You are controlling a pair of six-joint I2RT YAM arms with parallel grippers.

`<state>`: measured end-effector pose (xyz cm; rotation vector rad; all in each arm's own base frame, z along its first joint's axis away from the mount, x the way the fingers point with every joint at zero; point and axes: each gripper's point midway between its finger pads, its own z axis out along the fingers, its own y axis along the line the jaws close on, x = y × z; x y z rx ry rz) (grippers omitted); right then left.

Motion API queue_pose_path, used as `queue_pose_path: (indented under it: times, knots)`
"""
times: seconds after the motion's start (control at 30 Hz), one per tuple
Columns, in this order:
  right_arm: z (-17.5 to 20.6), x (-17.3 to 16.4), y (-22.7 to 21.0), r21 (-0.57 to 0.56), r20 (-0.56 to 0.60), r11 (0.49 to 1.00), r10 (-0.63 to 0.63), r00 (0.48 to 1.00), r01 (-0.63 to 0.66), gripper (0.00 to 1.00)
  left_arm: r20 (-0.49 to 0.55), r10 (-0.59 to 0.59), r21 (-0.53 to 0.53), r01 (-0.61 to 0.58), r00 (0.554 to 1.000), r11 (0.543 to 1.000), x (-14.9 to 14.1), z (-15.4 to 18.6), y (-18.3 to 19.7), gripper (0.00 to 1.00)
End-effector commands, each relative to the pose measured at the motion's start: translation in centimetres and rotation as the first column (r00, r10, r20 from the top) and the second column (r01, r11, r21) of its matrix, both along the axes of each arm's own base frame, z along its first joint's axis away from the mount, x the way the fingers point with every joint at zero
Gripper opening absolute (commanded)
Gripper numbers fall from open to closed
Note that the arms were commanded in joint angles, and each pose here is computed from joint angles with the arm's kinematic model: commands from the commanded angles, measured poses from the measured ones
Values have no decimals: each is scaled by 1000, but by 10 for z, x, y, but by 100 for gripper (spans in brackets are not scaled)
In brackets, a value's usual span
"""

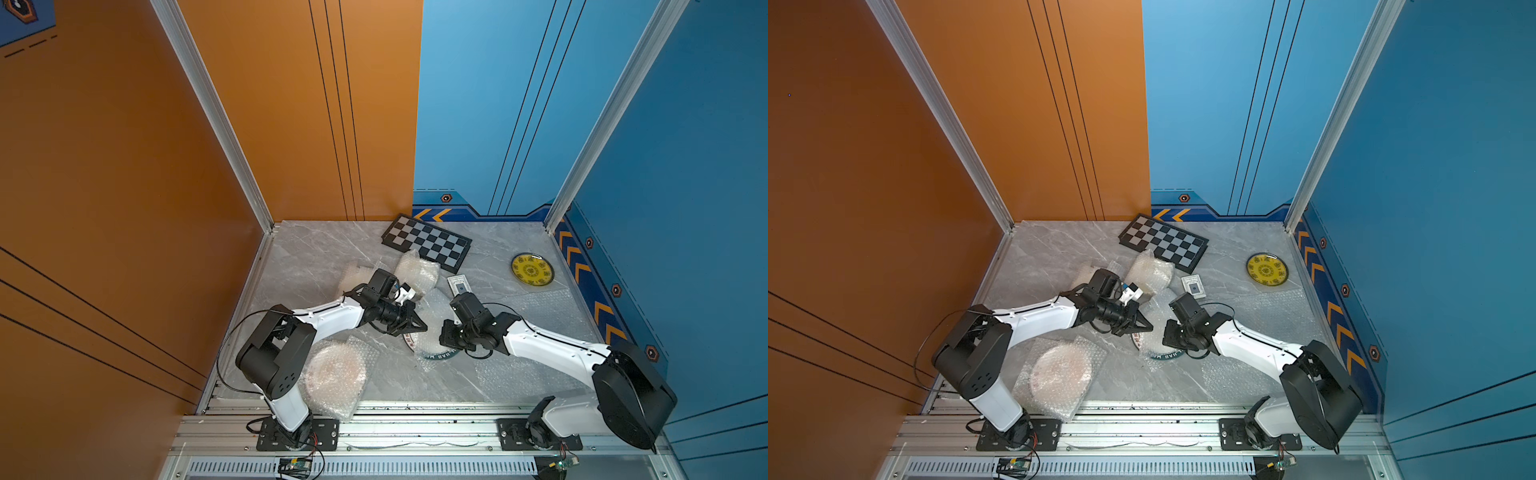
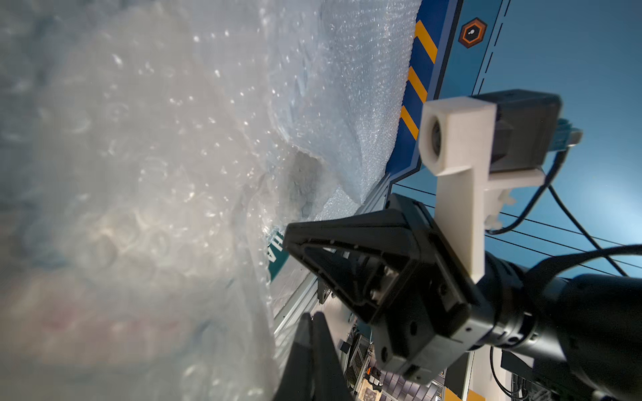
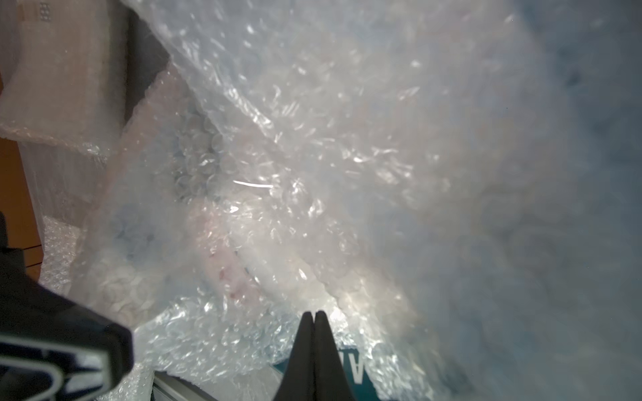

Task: Unpack dinner plates from bubble wrap
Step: Unwrap the bubble wrap at the center of the board.

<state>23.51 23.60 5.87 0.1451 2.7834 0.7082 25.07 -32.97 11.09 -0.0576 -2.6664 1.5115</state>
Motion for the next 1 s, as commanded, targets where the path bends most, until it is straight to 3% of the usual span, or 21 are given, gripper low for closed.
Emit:
queue_pose_path:
  times: [0.0,0.3,0.53,0.7,0.97]
  knots:
    - [-2,1,18,38,1,999,11,1000,-11,4,21,-7,5,7,1000,1000,-3,-2,0,0]
    - [-19,-4,44,28,-27,998,59,998,-58,3,2,-7,25,7,1000,1000,-10,-15,6,0]
    - [-58,-12,27,-73,-131,996,31,991,-41,0,9,10,28,-11,1000,1000,-7,-15,7,0]
    - [-75,-26,6,-162,-199,985,23,980,-56,0,55,43,9,-44,998,999,13,10,6,0]
    - [-83,-35,-4,-212,-244,973,39,969,-92,0,132,71,-50,-65,989,997,54,61,-15,0]
